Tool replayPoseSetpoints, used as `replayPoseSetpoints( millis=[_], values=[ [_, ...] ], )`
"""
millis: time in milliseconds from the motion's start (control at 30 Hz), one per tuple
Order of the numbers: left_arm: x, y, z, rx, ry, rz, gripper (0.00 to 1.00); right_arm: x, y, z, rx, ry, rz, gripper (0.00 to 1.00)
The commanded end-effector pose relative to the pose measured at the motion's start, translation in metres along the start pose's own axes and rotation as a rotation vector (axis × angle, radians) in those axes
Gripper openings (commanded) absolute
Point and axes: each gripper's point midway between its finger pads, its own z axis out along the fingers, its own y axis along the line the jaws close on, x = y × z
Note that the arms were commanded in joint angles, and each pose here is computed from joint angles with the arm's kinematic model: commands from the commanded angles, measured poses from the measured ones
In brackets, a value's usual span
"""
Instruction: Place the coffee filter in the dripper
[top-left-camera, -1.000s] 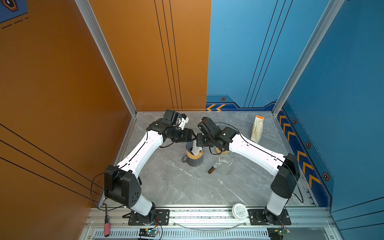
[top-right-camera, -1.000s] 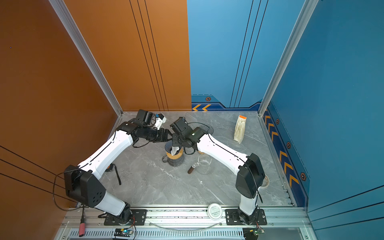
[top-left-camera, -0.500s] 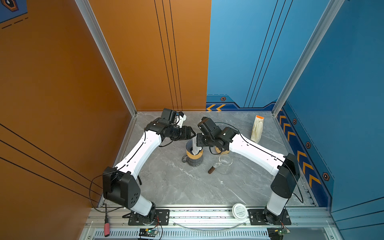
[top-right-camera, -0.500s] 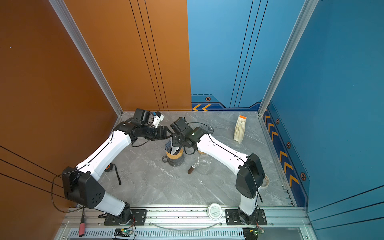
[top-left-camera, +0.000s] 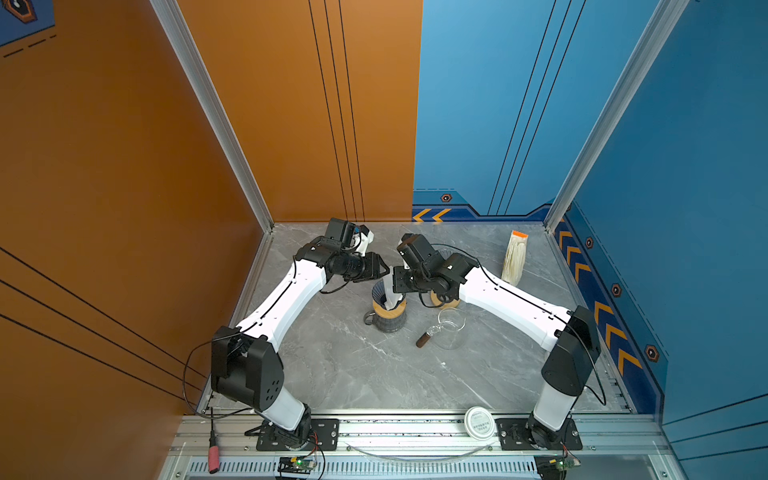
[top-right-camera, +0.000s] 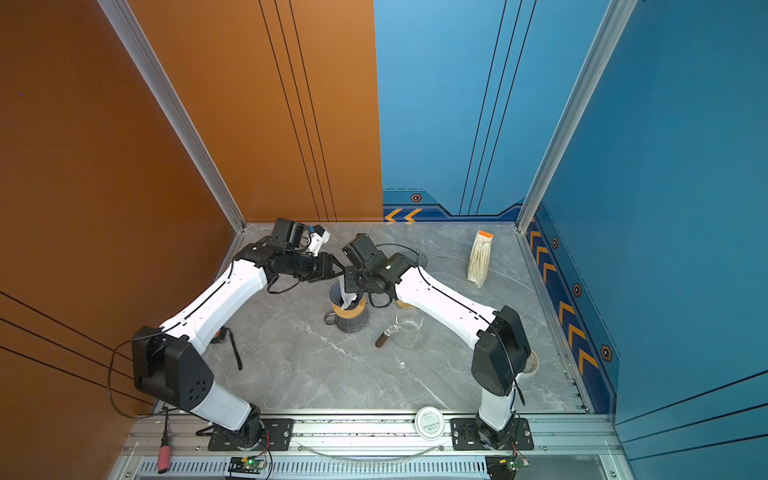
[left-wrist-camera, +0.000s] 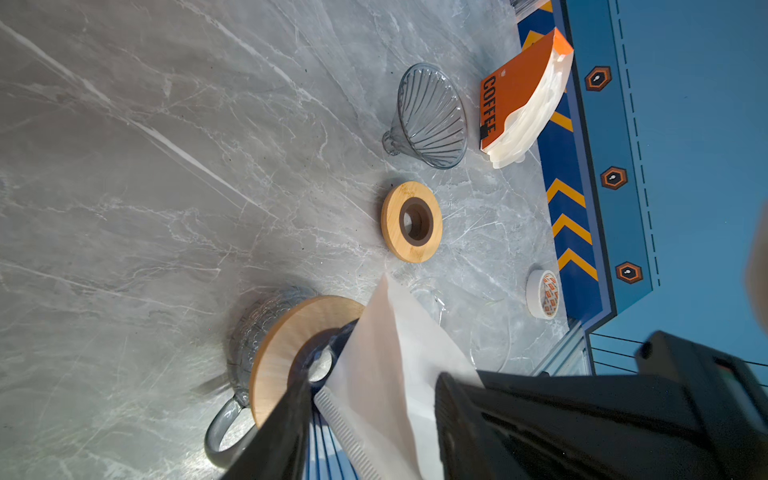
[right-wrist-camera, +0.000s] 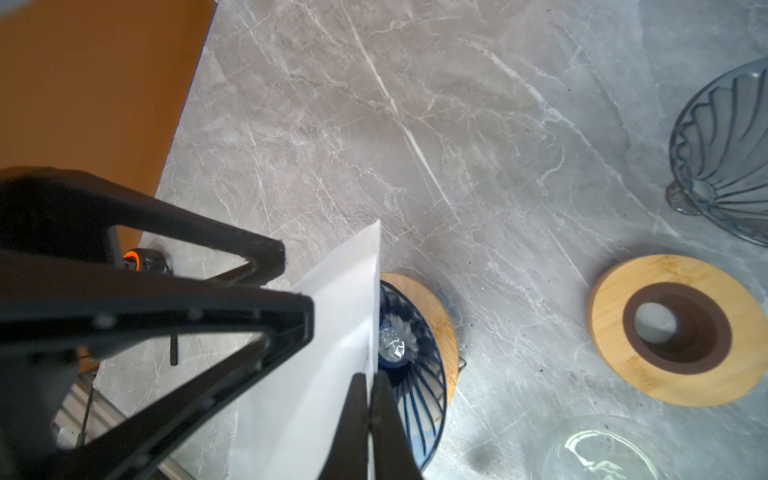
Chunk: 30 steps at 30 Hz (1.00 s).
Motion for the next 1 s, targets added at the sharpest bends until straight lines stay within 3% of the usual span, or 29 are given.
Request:
replayPoseSetpoints(
  millis=[0, 167, 233, 733, 967],
  values=[
    [0.007, 0.009, 0.005, -0.015, 0.021, 0.001, 0.46, 0.000, 0.005, 0.000, -0.042, 0.015, -0.038, 0.00],
    [0.014, 0.019, 0.005, -0.060, 0.043, 0.009, 0.29, 0.002, 0.004, 0.001, -0.039, 0.035, -0.061, 0.00],
    [0.017, 0.022, 0.003, -0.072, 0.053, 0.013, 0.27, 0.004, 0.000, 0.002, -0.021, 0.050, -0.067, 0.00],
    [0.032, 0.024, -0.001, -0.088, 0.111, 0.056, 0.32, 0.015, -0.020, 0.003, 0.058, 0.119, -0.088, 0.21],
    [0.039, 0.034, -0.002, -0.142, 0.165, 0.101, 0.38, 0.021, -0.031, 0.011, 0.083, 0.163, -0.064, 0.23]
  ],
)
